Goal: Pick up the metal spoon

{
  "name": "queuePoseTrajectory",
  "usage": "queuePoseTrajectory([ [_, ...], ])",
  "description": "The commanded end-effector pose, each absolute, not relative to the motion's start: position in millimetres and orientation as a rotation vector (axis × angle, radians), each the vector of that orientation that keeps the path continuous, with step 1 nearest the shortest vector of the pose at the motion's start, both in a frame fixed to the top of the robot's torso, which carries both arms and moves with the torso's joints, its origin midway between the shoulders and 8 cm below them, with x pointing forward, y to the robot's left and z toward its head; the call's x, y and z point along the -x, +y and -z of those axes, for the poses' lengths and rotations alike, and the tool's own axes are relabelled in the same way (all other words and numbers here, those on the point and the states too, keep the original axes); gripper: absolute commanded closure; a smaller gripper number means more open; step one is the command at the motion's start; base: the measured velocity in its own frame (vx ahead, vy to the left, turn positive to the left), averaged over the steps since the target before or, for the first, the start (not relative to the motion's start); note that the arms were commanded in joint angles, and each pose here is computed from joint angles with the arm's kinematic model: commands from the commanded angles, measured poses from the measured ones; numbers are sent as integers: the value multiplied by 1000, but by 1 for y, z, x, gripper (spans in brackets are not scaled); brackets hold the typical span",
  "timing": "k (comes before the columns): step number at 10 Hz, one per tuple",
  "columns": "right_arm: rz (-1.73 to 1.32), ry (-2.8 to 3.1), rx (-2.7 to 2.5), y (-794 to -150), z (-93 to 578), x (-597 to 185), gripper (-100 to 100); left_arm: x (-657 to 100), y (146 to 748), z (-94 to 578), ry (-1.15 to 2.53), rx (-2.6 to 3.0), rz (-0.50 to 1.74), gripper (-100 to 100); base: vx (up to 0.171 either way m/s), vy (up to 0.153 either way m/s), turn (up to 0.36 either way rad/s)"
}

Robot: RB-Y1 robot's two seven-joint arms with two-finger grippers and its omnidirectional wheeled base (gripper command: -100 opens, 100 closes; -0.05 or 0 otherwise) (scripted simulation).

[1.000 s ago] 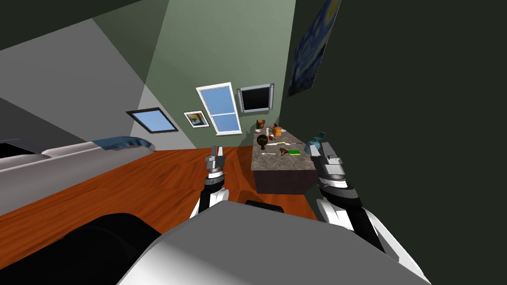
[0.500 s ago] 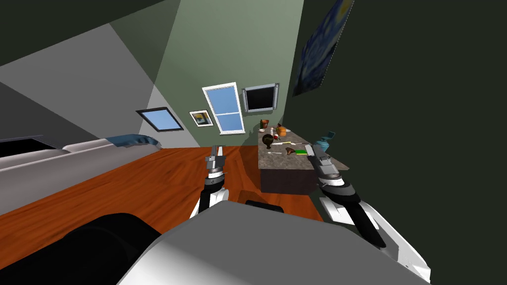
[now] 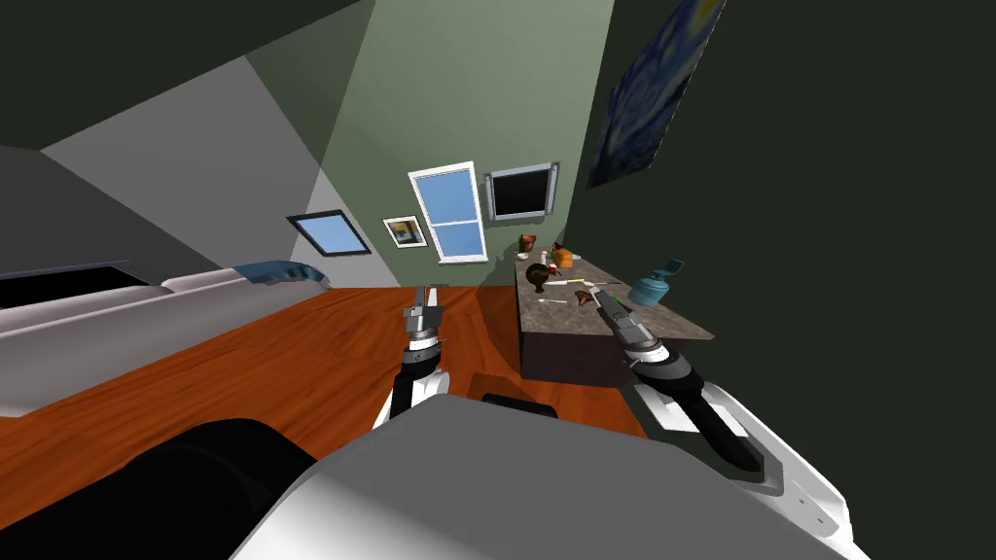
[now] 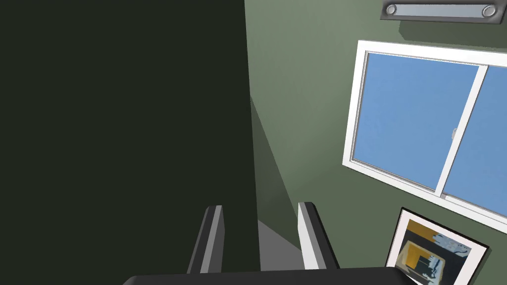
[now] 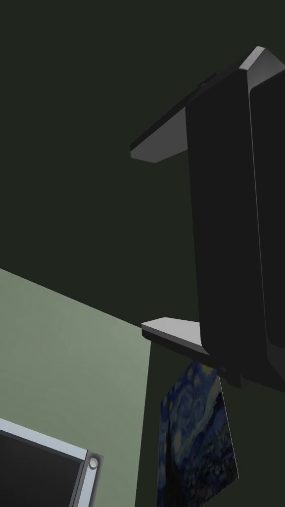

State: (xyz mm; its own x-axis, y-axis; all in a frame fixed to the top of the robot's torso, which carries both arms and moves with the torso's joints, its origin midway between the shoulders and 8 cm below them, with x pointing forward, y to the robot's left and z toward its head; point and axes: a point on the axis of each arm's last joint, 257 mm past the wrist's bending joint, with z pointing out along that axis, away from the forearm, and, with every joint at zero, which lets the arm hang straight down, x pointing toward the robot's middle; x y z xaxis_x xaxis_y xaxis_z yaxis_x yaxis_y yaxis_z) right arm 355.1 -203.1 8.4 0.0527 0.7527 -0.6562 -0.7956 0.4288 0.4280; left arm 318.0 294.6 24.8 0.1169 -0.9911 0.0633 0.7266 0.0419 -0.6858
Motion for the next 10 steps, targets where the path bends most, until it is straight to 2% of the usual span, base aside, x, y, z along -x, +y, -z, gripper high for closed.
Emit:
queuePoseTrajectory([
  [1, -1160, 1002, 124, -198, 2, -357, -100, -318, 295, -25, 501, 662, 1401, 0, -22, 111, 79],
  [10, -1047, 1219, 405, -193, 60, -364, -100, -318, 295, -25, 501, 662, 1401, 0, 13, 103, 67],
])
